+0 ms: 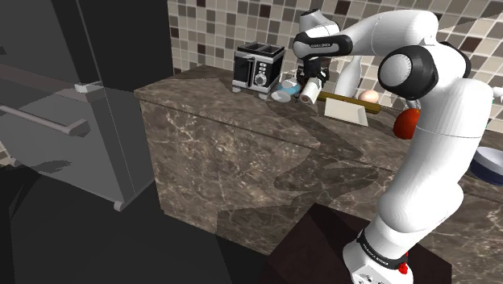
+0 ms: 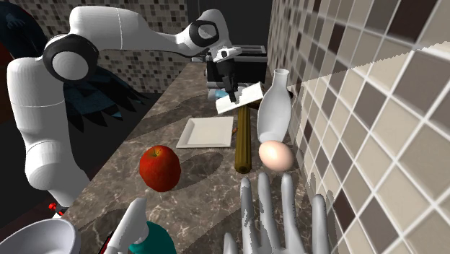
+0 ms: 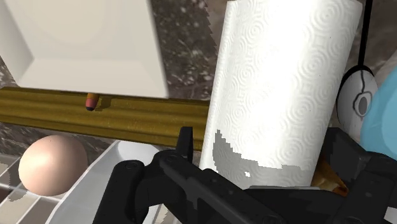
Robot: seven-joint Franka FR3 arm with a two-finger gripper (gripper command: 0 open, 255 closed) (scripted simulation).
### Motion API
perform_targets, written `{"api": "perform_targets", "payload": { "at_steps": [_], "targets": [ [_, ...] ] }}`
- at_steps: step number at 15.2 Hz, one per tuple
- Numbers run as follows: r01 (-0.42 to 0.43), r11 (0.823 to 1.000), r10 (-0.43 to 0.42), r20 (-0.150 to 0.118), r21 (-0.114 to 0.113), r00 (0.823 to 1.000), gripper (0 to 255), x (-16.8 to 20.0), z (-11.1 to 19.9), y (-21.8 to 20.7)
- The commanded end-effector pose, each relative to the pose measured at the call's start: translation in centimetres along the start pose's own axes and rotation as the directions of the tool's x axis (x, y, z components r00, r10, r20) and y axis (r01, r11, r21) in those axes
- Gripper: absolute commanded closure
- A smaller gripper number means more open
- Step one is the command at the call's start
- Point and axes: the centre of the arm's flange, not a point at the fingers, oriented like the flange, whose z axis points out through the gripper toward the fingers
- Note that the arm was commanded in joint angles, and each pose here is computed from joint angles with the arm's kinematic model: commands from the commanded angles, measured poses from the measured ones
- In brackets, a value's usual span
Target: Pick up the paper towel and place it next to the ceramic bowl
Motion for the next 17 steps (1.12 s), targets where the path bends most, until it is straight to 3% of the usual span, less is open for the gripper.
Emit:
{"api": "perform_targets", "payload": {
  "at_steps": [1, 3, 4, 13, 17],
  "targets": [
    [0.000, 1.000, 0.000, 0.000, 0.000, 1.000, 0, 0.0, 0.0, 0.0],
    [0.000, 1.000, 0.000, 0.000, 0.000, 1.000, 0, 0.0, 0.0, 0.0],
    [0.000, 1.000, 0.000, 0.000, 0.000, 1.000, 255, 0.0, 0.0, 0.0],
    [0.000, 1.000, 0.000, 0.000, 0.000, 1.000, 255, 0.0, 0.0, 0.0],
    [0.000, 1.000, 0.000, 0.000, 0.000, 1.000, 255, 0.7, -1.9, 0.6]
  ]
}}
